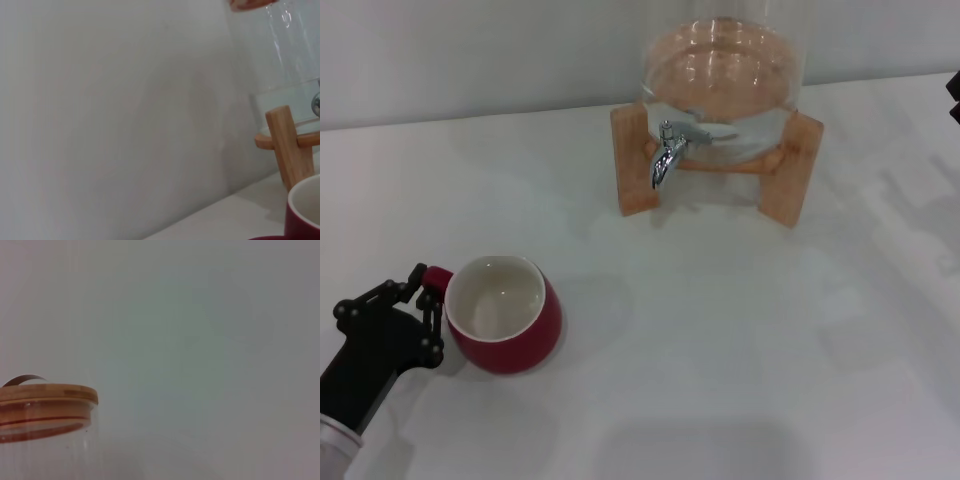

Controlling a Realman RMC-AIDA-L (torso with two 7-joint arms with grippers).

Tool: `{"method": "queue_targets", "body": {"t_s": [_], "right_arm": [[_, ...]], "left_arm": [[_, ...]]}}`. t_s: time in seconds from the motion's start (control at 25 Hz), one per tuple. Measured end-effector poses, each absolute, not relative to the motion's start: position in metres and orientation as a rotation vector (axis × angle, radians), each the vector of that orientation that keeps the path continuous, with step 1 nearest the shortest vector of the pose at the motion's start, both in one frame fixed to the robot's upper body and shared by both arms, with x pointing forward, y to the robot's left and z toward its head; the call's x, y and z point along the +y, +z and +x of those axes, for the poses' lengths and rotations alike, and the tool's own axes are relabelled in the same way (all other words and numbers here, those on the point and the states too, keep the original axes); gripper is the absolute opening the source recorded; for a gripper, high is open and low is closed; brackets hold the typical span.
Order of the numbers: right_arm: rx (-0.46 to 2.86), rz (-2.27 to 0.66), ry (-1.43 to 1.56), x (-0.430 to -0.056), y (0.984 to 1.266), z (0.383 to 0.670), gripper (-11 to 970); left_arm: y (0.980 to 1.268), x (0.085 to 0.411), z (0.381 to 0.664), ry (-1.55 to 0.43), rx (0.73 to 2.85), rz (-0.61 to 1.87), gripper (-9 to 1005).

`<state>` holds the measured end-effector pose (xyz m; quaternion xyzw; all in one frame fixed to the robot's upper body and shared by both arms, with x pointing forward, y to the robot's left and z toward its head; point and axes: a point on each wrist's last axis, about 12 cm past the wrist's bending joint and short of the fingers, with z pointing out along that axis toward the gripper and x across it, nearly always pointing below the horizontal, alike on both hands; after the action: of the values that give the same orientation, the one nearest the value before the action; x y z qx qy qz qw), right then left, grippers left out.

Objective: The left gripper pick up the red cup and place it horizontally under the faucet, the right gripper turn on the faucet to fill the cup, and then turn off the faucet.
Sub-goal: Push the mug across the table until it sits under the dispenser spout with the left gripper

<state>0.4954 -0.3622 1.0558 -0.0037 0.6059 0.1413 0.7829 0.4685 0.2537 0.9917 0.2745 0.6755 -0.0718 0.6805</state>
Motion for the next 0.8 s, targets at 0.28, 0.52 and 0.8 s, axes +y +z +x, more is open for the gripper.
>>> {"method": "queue_targets", "body": {"t_s": [0.28,0.52,0.8], "right_arm": [[1.308,-0.015,0.31,-0.361,1.056,0.496,836],[1.308,-0.002,0.33,-0.361,1.056,0.496,836],[1.291,-0.003,0.341,-0.361,1.058,0.494,836]], "left_arm": [[0.997,0.253,0.482,-0.194,1.513,0.61,95],[1.004,0.253,0.497,-0.243,1.513,0.589,95],[1.009,0.251,0.508,-0.268,1.516,0.588,95]]}}
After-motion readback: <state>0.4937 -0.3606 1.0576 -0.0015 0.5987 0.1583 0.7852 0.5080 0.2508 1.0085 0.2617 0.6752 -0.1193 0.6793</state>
